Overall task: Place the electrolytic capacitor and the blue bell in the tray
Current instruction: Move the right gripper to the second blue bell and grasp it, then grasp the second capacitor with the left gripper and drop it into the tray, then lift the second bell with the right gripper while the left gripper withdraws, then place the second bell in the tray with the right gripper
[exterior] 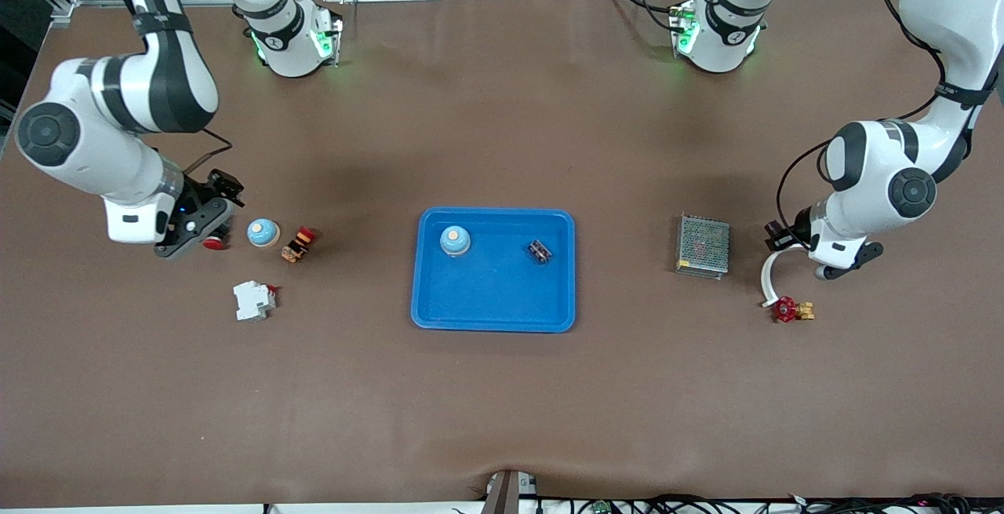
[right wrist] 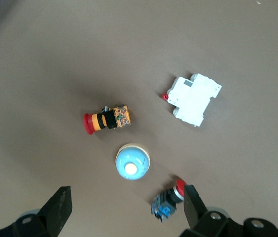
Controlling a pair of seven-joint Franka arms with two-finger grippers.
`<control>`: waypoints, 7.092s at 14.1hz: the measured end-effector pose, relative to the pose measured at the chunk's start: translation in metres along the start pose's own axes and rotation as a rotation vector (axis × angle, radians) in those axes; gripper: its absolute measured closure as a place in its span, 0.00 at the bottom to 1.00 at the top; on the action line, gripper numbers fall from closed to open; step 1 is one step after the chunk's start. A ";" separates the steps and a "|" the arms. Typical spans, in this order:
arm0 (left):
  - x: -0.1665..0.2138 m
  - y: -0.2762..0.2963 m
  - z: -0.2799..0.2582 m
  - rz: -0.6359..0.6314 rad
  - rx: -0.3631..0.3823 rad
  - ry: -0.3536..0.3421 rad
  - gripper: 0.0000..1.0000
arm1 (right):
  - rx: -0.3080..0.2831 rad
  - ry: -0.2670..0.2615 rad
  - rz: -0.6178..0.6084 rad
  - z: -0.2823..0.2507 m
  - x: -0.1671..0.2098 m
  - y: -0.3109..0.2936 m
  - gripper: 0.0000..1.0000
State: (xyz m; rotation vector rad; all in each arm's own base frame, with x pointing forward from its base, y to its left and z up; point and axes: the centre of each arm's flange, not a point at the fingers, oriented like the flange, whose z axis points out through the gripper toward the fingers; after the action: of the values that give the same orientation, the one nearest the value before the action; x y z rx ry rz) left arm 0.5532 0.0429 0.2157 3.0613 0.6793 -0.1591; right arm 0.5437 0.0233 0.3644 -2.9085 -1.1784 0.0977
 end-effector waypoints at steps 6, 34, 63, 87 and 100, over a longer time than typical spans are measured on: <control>0.024 0.067 -0.081 -0.059 0.000 0.034 0.68 | -0.006 0.008 -0.053 0.038 -0.010 -0.010 0.00; -0.122 0.437 -0.037 -0.638 -0.272 -0.042 0.68 | -0.013 0.021 -0.147 0.185 -0.046 0.002 0.00; -0.040 0.325 -0.202 -0.337 -0.132 0.085 0.00 | -0.005 0.017 -0.138 0.170 -0.040 0.012 0.32; -0.056 0.103 -0.431 0.224 0.069 0.186 0.00 | 0.179 0.107 0.614 -0.060 0.245 -0.173 0.35; -0.091 0.067 -0.440 0.332 0.058 0.152 0.00 | 0.140 0.131 0.620 0.055 0.305 -0.186 0.35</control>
State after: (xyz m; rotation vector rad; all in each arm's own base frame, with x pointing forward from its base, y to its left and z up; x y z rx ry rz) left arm 0.5431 -0.0461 0.6612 3.2071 0.1611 0.0572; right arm 0.6297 0.3674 0.2964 -2.9753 -0.2131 -0.0129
